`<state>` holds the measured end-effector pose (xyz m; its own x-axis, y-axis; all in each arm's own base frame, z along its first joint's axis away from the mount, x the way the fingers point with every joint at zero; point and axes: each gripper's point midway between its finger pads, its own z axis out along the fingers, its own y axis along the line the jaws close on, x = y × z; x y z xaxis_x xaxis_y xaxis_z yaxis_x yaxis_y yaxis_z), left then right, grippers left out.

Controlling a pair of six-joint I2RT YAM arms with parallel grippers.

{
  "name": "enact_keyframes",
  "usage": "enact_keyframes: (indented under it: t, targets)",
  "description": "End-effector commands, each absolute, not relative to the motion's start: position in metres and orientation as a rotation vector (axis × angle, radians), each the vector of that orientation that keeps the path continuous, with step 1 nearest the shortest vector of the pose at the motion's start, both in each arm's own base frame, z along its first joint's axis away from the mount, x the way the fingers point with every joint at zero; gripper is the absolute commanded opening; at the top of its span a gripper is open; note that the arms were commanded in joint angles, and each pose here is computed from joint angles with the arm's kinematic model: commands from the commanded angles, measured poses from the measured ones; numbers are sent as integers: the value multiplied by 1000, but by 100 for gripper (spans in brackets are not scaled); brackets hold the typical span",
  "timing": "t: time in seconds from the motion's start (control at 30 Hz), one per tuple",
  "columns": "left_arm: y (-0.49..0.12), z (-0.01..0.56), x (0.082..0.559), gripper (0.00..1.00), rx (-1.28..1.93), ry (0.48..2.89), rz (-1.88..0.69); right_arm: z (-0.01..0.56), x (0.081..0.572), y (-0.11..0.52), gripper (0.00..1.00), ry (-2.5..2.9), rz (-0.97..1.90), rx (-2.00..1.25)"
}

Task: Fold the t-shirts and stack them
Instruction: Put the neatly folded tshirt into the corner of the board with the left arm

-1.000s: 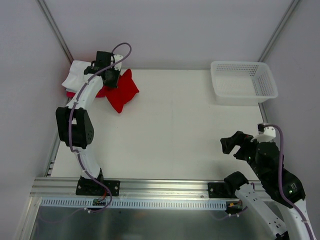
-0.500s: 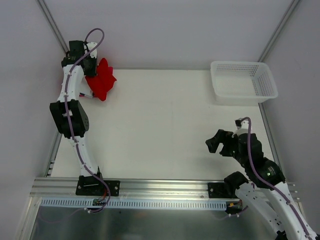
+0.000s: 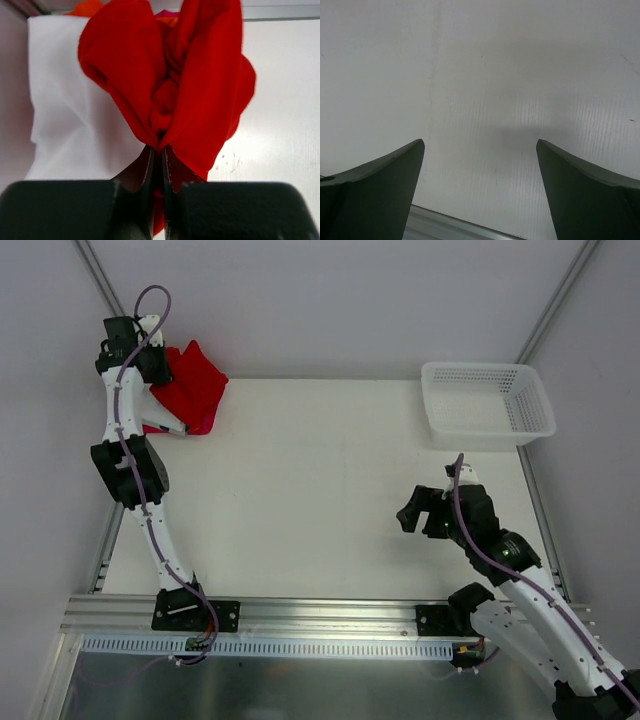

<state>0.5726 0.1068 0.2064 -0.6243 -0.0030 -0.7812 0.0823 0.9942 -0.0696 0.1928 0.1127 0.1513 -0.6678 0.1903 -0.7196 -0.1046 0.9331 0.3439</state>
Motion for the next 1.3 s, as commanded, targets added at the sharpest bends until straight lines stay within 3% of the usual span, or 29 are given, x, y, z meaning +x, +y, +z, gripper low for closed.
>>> enact_keyframes:
  t: [0.0,0.27,0.67,1.0,1.13,1.23,1.27]
  targets:
    - [138,235,577,0,-39,2158,-115,153,205,126,100,2220,499,22]
    - [194,236,569,0,-219,2123,-105,136,208,130,99,2262,494,7]
    - [217,239,571,0,-328,2096,-35,115,206,130,99,2305,479,13]
    - [246,197,566,0,-480,2155,29,106,202,126,100,2328,458,23]
    - [254,172,565,15,-537,2186,39,104,201,123,99,2325,444,32]
    - [257,156,565,34,-573,2207,36,102,201,122,99,2331,437,33]
    - [258,150,565,50,-582,2214,39,103,202,123,100,2330,440,34]
